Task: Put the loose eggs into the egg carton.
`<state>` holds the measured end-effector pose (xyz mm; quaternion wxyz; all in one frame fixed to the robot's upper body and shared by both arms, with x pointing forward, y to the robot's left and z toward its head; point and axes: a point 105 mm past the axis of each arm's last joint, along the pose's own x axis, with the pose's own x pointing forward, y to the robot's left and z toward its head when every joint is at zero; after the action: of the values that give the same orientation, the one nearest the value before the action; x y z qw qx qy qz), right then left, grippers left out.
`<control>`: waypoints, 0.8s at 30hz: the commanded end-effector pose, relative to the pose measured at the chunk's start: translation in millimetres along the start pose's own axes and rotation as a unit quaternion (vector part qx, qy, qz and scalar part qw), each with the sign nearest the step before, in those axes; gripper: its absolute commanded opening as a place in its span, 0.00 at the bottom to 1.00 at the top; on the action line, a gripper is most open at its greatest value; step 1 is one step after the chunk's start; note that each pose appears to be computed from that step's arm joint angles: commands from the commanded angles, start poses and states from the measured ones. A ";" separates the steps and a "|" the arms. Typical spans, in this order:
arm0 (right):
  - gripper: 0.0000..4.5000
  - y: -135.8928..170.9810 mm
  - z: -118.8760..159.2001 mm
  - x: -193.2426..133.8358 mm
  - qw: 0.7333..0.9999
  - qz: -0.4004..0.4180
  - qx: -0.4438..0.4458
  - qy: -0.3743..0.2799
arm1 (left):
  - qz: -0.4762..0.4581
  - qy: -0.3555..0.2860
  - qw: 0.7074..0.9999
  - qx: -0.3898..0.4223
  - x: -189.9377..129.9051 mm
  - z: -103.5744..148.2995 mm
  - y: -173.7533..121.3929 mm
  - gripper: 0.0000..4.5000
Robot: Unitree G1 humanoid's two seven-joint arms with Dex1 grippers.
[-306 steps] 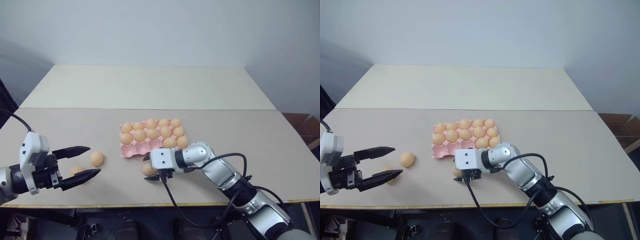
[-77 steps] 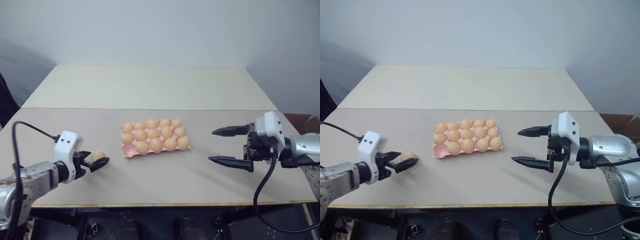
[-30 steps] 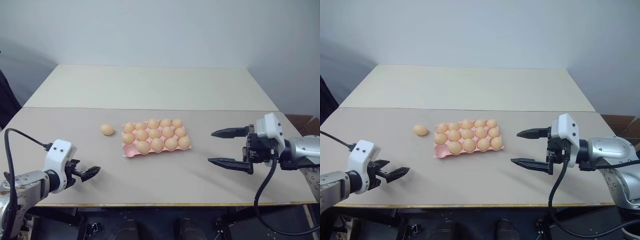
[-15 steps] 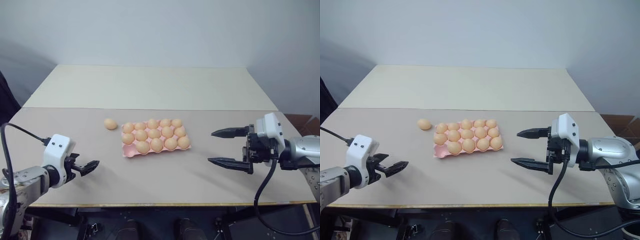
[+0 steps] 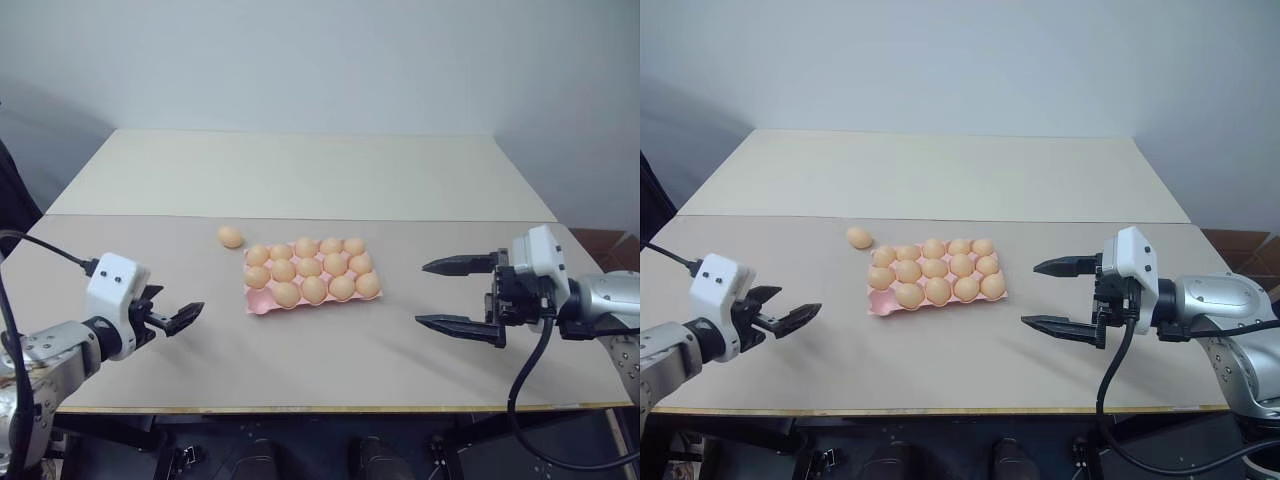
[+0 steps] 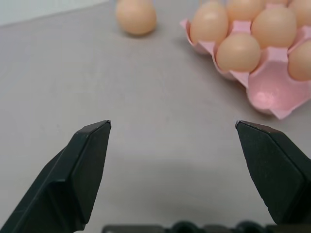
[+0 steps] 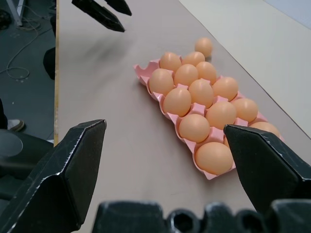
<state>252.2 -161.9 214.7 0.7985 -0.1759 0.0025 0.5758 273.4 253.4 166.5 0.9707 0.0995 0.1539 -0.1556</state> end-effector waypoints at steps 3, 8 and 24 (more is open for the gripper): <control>1.00 0.5 12.5 -0.1 1.000 -0.002 -0.026 -0.016 | 0.005 -0.043 0.999 0.019 8.6 18.8 3.1 1.00; 1.00 0.4 12.3 0.0 0.999 -0.003 -0.028 -0.015 | 0.000 -0.055 0.998 0.020 22.0 26.6 2.4 1.00; 1.00 -1.1 13.7 1.7 0.999 -0.006 -0.035 -0.016 | 0.031 -0.082 0.996 -0.025 95.4 59.0 20.2 1.00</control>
<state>254.1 -159.7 216.9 0.8005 -0.1771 -0.0052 0.5726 374.8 232.7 180.4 0.9847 0.0543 0.0996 -0.1323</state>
